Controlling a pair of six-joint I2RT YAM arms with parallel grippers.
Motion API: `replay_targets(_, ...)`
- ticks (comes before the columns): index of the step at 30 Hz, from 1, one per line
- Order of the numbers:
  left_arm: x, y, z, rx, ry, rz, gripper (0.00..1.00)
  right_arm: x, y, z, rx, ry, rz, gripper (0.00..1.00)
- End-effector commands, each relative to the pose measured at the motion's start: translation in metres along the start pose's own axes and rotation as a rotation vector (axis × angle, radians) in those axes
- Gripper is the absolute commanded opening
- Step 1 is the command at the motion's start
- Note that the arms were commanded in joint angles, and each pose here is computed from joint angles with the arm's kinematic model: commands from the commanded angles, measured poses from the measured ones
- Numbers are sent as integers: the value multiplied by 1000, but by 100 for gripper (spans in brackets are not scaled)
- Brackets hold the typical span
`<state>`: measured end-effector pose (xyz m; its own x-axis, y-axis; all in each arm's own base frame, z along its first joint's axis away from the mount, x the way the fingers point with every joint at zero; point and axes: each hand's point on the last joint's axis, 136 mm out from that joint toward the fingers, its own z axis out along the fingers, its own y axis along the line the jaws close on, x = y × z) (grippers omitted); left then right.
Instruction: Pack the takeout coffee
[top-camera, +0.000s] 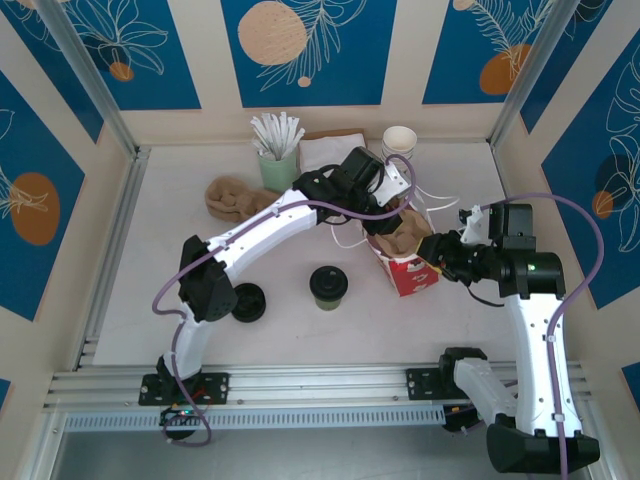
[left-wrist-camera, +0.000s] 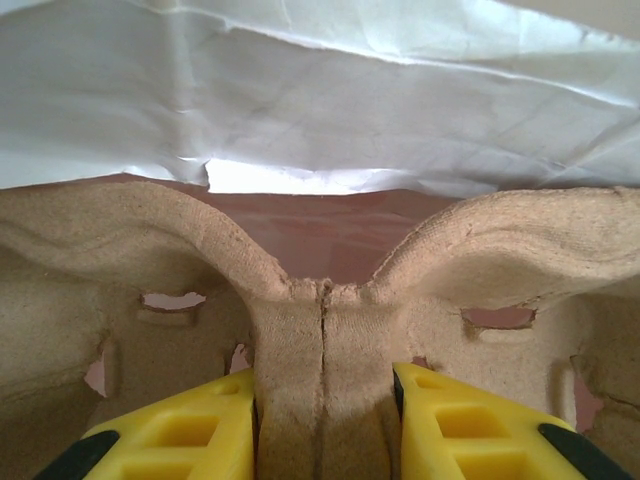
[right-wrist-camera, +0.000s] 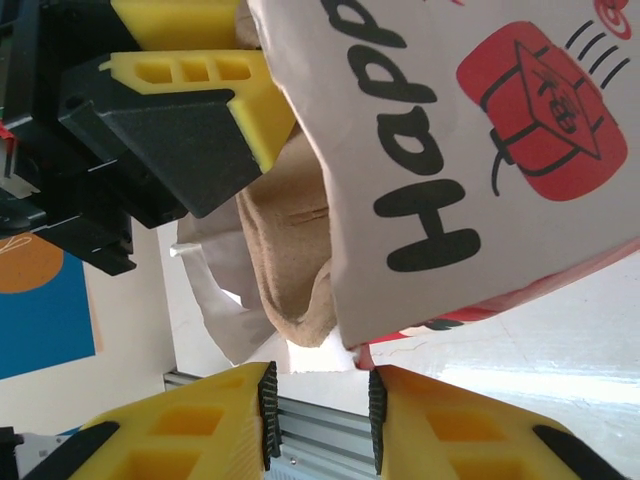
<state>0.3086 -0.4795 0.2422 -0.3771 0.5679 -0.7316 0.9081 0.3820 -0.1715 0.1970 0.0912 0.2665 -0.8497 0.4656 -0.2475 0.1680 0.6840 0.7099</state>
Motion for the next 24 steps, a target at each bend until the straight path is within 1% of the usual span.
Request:
replay_targets(1,0,-3,6,-7,11,5,32,4,-10,4,29,8,19,34)
replay_targets(8,1,-3,5,-9,17,2,32,5,-13,5,40,13,18,33)
replay_targets(12,0,-4,6,-1,13,1,32,2,-6,6,-11,-15,-4,33)
replay_targets(16,-1,-4,6,-1,10,-4,32,-2,-1,9,-44,-14,5,31)
replay_targets(17,-1,-4,6,-1,8,-4,32,-2,0,11,-51,-8,8,30)
replay_targets(20,-2,-3,6,-4,6,-3,32,-4,6,13,-88,11,4,20)
replay_targets(24,-3,-1,6,-18,5,-8,31,-4,8,11,-93,15,7,6)
